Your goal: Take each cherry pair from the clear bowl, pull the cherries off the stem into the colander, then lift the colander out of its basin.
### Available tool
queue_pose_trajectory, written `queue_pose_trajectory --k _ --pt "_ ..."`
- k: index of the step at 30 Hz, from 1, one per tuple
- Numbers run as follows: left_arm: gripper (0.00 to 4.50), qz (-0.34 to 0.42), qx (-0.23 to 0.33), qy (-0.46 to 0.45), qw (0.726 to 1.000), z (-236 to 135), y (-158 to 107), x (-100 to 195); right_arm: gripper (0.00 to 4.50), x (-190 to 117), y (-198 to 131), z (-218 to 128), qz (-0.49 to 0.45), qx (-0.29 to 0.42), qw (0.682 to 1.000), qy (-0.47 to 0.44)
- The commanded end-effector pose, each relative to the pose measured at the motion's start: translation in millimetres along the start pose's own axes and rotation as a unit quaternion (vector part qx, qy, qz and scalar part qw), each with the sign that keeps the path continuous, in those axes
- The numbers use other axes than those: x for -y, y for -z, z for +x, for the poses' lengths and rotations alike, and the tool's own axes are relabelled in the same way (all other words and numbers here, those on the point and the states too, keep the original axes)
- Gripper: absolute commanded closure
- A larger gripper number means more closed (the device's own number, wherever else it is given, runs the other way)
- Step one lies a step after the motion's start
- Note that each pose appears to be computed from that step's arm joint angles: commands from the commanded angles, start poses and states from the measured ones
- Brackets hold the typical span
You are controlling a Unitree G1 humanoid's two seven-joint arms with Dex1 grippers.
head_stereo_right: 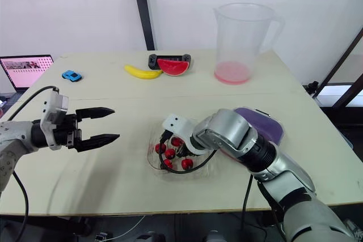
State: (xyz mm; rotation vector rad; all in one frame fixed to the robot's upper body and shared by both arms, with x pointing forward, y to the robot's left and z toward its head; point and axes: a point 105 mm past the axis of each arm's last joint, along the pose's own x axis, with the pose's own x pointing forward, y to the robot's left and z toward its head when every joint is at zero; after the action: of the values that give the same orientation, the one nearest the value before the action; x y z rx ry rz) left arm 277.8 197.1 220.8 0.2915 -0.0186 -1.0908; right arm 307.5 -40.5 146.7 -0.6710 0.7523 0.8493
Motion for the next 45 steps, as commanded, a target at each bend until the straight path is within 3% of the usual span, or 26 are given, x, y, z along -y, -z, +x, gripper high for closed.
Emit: queue_pose_trajectory --k 1,6,8,12,21,45 --pt "0.00 0.020 0.011 0.005 1.000 2 -8 -1 3.05 1 -10 -14 -0.012 0.021 1.000 -0.005" --pt "0.00 0.019 0.011 0.008 1.000 5 -6 -1 3.05 -4 -15 -19 -0.035 0.026 0.999 -0.014" --pt "0.00 0.019 0.012 0.010 1.000 6 -6 -1 2.47 -6 -16 -20 -0.039 0.027 0.999 -0.020" --pt "0.00 0.018 0.018 0.010 1.000 8 -8 -2 0.83 -6 -18 -24 -0.069 0.027 0.997 -0.019" --pt "0.00 0.019 0.020 0.014 1.000 12 -8 -3 0.83 -1 -15 -38 -0.070 0.016 0.997 -0.025" --pt "0.00 0.029 0.016 0.003 0.999 15 -9 -5 0.83 1 -5 -2 -0.091 -0.024 0.996 -0.008"
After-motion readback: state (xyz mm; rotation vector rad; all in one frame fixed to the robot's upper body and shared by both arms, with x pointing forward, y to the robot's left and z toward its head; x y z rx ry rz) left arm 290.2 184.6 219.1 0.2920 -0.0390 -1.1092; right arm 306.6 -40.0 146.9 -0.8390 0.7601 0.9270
